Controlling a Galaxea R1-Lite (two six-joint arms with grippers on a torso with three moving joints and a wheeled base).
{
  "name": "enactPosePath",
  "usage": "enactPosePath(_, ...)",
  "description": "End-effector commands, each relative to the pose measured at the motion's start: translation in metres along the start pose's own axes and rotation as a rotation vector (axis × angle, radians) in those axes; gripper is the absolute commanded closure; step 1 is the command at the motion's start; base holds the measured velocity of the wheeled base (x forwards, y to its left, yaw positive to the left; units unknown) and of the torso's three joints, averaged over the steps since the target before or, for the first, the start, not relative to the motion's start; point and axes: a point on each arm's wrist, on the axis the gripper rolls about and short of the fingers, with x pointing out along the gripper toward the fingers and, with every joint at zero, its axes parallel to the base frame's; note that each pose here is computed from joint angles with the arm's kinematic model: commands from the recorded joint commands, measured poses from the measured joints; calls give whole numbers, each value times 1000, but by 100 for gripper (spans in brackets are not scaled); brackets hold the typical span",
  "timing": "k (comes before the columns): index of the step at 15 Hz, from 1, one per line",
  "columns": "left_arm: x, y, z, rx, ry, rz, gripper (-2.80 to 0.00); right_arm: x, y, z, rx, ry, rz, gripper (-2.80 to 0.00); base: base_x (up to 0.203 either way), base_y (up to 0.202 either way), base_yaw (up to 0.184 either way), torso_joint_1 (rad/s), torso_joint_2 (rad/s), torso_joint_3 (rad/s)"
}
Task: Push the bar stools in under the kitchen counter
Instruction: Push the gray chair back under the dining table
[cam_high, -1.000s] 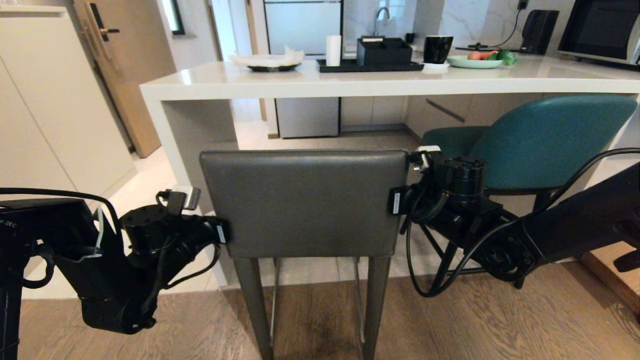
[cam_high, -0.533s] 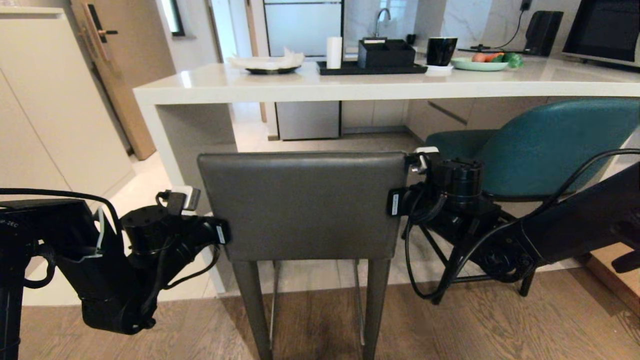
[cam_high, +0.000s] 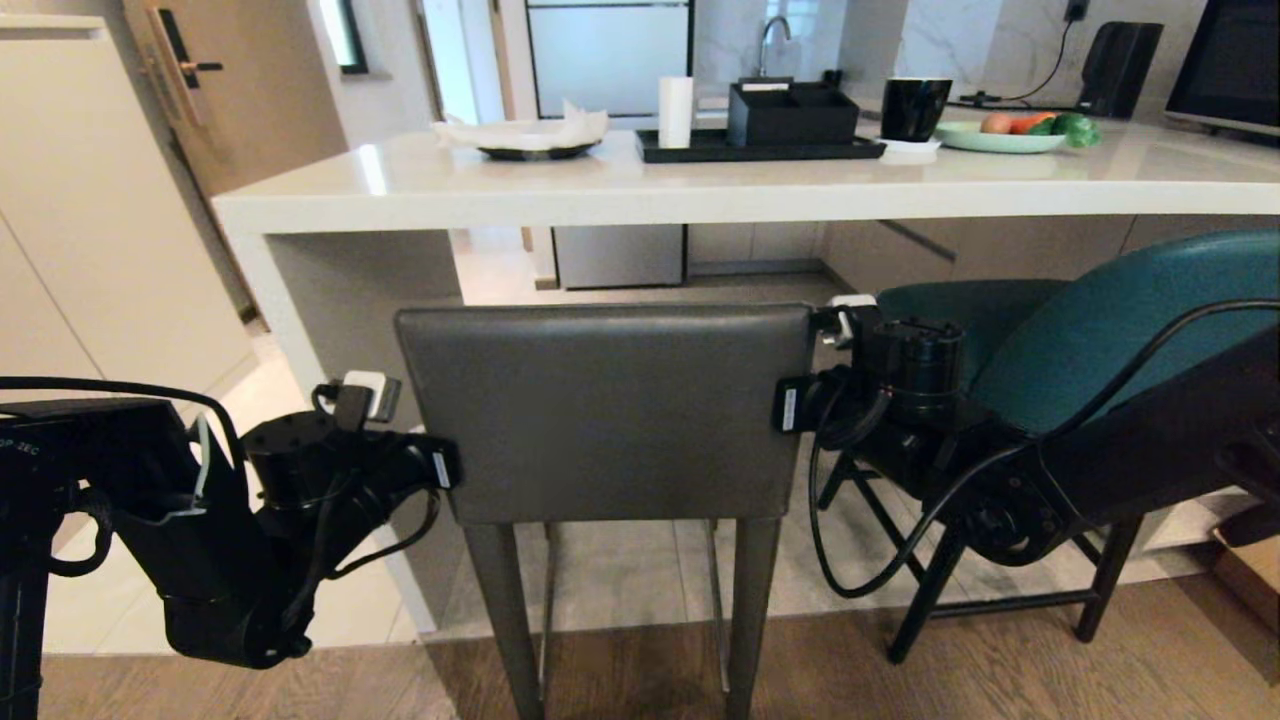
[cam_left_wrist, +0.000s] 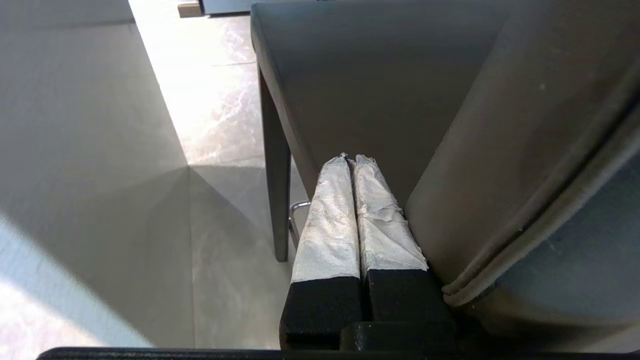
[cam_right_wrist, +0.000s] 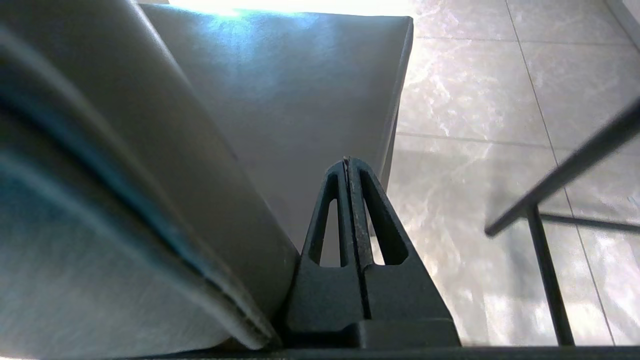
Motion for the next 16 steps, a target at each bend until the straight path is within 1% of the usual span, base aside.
enactPosePath(1, 0, 0, 0, 0, -6, -1, 0, 1, 0, -2, 0, 3, -1, 0, 188, 0, 2, 4, 0, 0)
enactPosePath(12, -4, -2, 2, 0, -4, 0, 0, -3, 0, -2, 1, 6, -2, 0, 190, 0, 2, 2, 1, 4)
enactPosePath(14, -8, -2, 0, -1, 11, 7, 0, -4, 0, -2, 0, 6, -1, 0, 120, 0, 2, 1, 2, 1)
enactPosePath(16, -16, -3, 3, -2, 17, 11, 0, -4, 0, -2, 2, 7, -1, 0, 0, 0, 0, 0, 0, 0)
